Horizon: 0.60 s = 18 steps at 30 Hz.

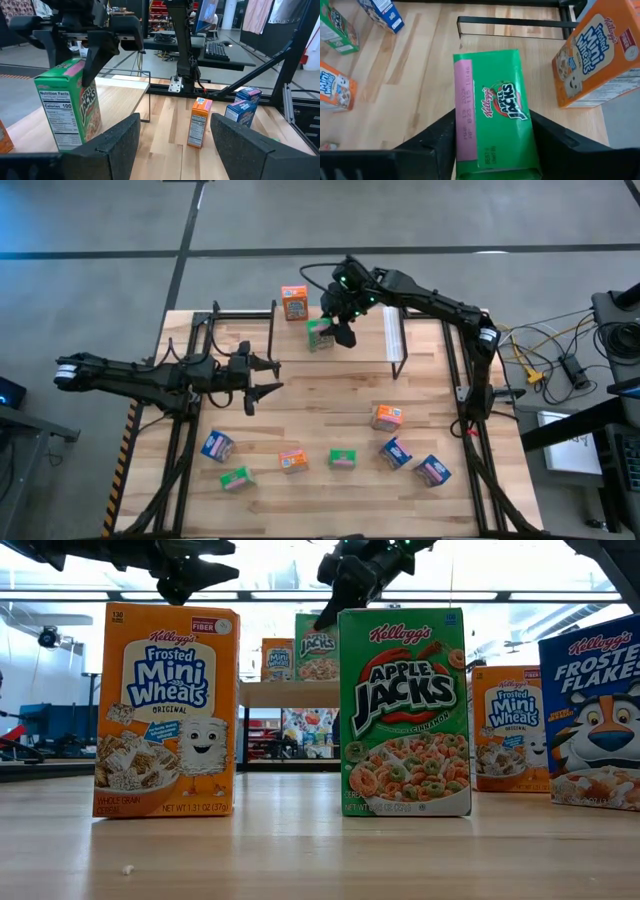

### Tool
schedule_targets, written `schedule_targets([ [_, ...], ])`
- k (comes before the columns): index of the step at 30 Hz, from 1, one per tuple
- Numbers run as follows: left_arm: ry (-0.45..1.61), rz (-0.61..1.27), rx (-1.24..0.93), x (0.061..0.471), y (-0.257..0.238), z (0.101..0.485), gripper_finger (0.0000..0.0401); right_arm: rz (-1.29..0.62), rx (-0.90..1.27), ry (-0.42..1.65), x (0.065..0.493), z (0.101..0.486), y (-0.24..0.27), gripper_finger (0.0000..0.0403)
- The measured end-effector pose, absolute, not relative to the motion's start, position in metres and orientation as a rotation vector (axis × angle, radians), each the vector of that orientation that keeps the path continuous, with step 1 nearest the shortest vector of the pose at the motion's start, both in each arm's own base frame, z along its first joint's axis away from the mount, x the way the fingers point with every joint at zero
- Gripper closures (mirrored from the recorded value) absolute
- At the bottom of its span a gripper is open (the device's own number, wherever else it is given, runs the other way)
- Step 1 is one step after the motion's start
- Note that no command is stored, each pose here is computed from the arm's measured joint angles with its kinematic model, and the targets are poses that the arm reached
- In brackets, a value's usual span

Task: Stack cereal on shelf
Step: Put the top left green cereal box on the shelf

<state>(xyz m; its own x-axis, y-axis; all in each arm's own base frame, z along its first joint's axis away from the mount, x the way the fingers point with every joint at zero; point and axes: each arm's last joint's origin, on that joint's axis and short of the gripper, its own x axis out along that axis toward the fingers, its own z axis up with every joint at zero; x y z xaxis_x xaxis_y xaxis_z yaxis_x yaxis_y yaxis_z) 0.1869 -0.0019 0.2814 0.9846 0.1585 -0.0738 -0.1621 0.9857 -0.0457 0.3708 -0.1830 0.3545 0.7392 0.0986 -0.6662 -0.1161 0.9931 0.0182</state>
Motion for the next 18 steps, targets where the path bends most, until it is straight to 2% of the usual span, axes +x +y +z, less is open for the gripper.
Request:
schedule_targets([
  [10, 0.07, 0.161, -0.052, 0.187, -0.002, 0.281, 0.0174, 0.056, 0.052, 0.724, 0.361, 0.361, -0.192, 0.0253],
  [18, 0.07, 0.161, -0.052, 0.187, -0.002, 0.281, 0.0174, -0.076, 0.171, 0.715, 0.338, 0.362, -0.228, 0.0259],
])
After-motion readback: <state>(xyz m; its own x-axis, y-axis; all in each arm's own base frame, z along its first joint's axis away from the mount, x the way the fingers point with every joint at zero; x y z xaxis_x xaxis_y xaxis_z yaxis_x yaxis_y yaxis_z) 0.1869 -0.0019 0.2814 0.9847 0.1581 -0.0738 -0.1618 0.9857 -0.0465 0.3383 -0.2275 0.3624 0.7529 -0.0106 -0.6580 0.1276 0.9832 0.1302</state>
